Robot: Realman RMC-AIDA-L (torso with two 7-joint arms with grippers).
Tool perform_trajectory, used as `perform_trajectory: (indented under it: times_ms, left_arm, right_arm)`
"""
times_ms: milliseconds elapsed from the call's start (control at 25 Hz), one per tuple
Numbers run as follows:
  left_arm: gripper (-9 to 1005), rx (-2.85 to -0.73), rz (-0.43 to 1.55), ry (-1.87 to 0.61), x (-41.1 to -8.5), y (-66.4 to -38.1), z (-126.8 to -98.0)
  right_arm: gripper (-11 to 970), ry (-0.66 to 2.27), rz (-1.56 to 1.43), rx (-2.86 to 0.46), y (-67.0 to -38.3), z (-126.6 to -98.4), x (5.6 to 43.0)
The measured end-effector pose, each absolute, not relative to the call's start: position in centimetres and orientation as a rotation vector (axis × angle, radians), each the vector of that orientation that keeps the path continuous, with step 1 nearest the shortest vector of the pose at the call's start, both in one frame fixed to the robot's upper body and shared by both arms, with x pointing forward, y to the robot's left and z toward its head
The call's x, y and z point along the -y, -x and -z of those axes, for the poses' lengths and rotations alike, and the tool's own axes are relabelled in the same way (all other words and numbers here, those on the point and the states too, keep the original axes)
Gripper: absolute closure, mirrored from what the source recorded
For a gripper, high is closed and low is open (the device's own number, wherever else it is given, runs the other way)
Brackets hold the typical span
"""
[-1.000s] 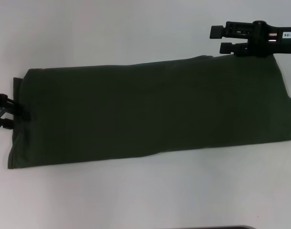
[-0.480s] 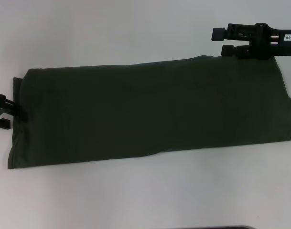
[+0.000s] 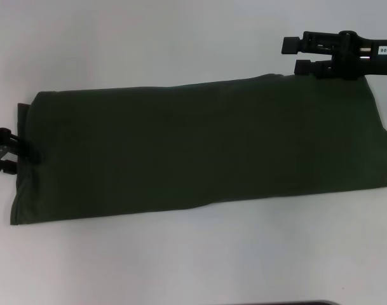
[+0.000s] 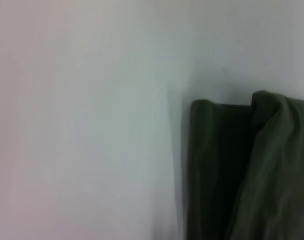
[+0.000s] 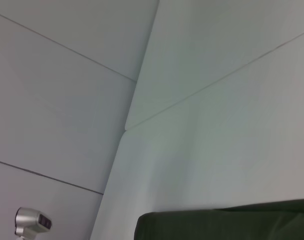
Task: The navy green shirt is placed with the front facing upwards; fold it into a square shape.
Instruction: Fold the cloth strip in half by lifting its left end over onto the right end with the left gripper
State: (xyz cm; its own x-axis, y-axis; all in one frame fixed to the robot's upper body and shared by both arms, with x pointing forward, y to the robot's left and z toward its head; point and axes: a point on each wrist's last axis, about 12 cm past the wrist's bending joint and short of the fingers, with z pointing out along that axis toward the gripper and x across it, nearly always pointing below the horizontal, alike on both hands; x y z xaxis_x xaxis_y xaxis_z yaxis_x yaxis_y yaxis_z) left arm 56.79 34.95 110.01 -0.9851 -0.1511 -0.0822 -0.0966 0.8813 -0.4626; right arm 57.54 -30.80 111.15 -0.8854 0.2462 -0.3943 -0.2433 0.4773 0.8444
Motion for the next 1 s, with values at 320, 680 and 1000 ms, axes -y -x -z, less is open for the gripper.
perform_trajectory:
  times_ms: [320, 680, 1000]
  left_arm:
    - [441, -2.938, 0.723, 0.190, -34.6, -56.8, -110.0]
    - [442, -2.937, 0.750, 0.155, -33.4, -57.3, -110.1]
    - [443, -2.952, 0.778, 0.142, -32.6, -57.5, -109.8]
  right_arm:
    - [18, -0.002, -1.397, -2.259, -57.5, -111.2, 30.9]
    - [18, -0.004, -1.394, -2.259, -57.5, -111.2, 31.0]
    - [18, -0.002, -1.389, -2.259, -57.5, -111.2, 31.1]
